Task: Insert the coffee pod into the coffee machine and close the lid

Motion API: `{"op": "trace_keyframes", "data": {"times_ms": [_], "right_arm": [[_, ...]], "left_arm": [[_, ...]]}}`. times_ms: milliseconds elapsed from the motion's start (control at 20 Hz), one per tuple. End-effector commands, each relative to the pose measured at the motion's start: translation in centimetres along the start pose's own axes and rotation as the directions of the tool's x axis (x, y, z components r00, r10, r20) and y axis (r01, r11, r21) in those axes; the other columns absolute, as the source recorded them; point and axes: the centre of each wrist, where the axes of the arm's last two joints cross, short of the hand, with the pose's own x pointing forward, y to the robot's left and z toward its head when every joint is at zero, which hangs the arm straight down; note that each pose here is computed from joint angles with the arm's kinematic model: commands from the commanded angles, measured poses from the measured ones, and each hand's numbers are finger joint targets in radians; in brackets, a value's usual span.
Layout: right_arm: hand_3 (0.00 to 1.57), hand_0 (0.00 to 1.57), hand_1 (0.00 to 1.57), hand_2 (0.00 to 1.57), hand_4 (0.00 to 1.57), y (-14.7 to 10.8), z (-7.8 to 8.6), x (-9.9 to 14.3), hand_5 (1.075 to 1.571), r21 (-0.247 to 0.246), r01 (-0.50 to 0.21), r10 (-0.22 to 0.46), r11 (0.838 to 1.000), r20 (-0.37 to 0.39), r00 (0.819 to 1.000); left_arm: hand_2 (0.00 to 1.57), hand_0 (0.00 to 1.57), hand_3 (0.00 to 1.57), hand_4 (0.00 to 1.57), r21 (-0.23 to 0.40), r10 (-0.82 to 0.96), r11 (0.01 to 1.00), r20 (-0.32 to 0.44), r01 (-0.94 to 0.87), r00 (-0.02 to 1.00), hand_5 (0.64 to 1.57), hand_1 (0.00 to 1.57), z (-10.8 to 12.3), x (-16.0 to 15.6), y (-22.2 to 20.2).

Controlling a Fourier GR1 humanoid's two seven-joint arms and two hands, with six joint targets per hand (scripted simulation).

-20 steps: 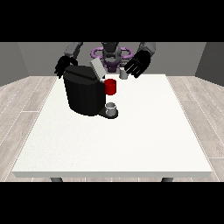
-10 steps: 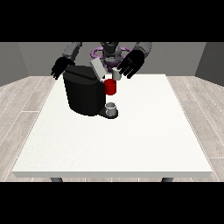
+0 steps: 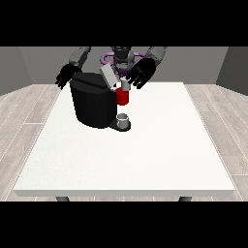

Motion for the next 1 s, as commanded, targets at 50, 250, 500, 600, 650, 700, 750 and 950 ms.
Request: {"op": "trace_keyframes", "data": {"times_ms": [50,250,500,600,650,700,750,950], "right_arm": [[0.0,0.0,0.0,0.0,0.5,0.5,0.5,-0.3,1.571,0.006,-0.001,0.001,1.0,0.03,1.0],[0.0,0.0,0.0,0.0,0.53,0.5,1.5,-1.0,1.571,0.011,0.004,-0.003,1.0,-0.012,1.0],[0.0,0.0,0.0,0.0,0.44,-0.3,0.3,1.3,1.571,0.027,0.019,-0.02,0.999,0.008,1.0],[0.0,0.0,0.0,0.0,0.46,1.1,-0.2,1.0,1.571,-0.013,0.026,-0.026,1.0,0.005,1.0],[0.0,0.0,0.0,0.0,0.45,-0.5,-0.3,0.1,1.571,-0.019,-0.008,0.009,1.0,0.02,1.0],[0.0,0.0,0.0,0.0,0.44,-0.4,1.7,-2.0,1.571,-0.018,0.009,-0.009,1.0,-0.009,1.0],[0.0,0.0,0.0,0.0,0.43,1.1,-0.1,0.1,1.571,-0.03,0.021,-0.021,0.999,-0.001,1.0],[0.0,0.0,0.0,0.0,0.45,-0.9,-0.2,1.2,1.571,0.01,0.022,-0.022,1.0,0.029,0.999]], "left_arm": [[1.28,1.23,1.21,0.51,0.03,-0.014,0.999,0.01,0.014,1.0,1.571,1.23,-0.1,0.1,0.8],[1.25,1.18,1.18,0.5,-0.025,-0.018,1.0,0.009,0.018,1.0,1.571,1.18,0.3,-1.1,0.9],[1.27,1.2,1.2,0.5,0.018,-0.016,1.0,0.009,0.016,1.0,1.571,1.2,0.4,-1.4,-0.4],[1.28,1.2,1.21,0.52,-0.042,-0.008,0.999,0.024,0.009,1.0,1.571,1.2,-0.4,0.6,-2.5],[1.27,1.19,1.2,0.51,-0.02,-0.011,1.0,0.029,0.012,1.0,1.571,1.19,-0.5,1.0,-1.9],[1.24,1.16,1.18,0.51,-0.027,-0.011,1.0,0.002,0.011,1.0,1.571,1.16,-0.1,-0.1,-0.1],[1.24,1.16,1.18,0.49,-0.041,0.0,0.999,0.003,0.0,1.0,1.571,1.16,-0.8,1.3,-0.7],[1.27,1.22,1.2,0.49,0.014,-0.022,1.0,-0.003,0.022,1.0,1.571,1.22,0.3,-1.3,-1.5]]}}
